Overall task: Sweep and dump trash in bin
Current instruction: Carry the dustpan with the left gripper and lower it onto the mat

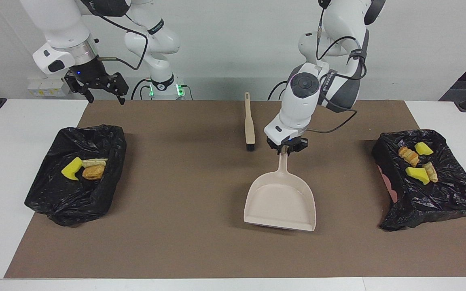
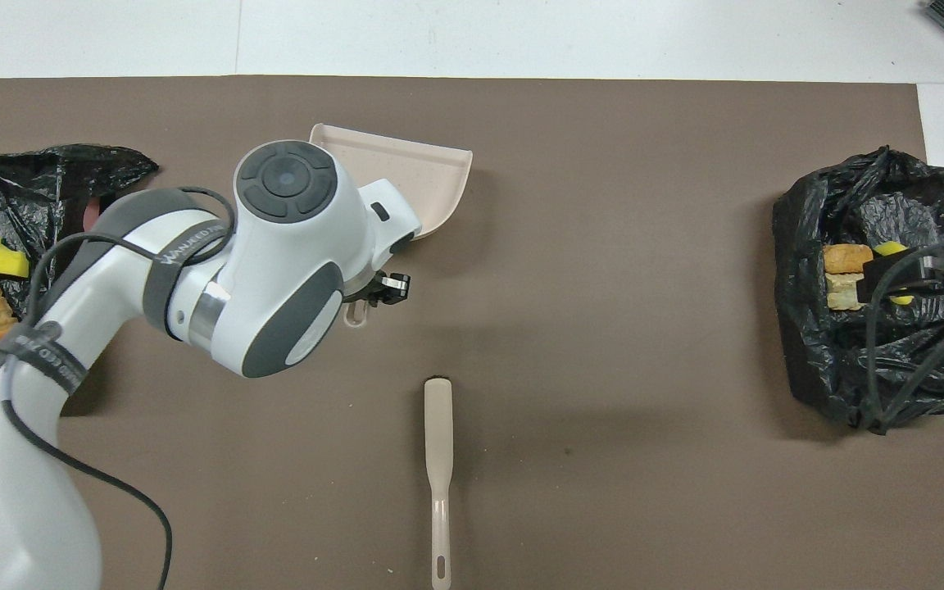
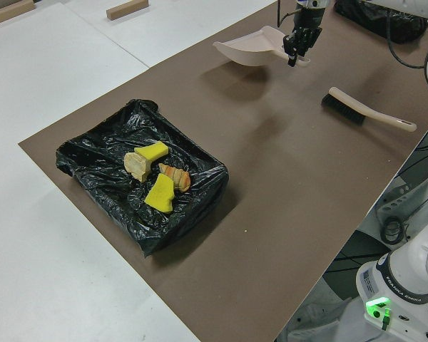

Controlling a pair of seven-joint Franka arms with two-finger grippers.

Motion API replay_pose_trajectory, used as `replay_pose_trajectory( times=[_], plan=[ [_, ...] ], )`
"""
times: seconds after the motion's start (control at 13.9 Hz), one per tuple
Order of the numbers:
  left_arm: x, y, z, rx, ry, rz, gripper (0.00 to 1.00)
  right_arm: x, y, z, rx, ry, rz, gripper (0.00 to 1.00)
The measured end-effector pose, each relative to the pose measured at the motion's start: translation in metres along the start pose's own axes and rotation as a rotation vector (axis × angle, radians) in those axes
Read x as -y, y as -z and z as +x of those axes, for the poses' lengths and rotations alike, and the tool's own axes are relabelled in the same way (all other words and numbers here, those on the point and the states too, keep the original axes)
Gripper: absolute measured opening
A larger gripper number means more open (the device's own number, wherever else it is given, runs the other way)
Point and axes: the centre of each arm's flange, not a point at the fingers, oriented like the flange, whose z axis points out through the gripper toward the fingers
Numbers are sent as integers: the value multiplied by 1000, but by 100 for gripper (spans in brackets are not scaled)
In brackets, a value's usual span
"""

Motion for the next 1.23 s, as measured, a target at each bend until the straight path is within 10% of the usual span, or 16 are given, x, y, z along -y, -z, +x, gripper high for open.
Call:
replay_pose_trajectory(
  times=[1.08, 1.23],
  plan=[
    [-34, -61, 4, 5, 68, -61, 32, 1, 0, 0, 0, 2, 0, 100],
    [-36, -59, 3, 2, 64, -63, 52, 1, 0, 0, 0, 2, 0, 100]
  ],
)
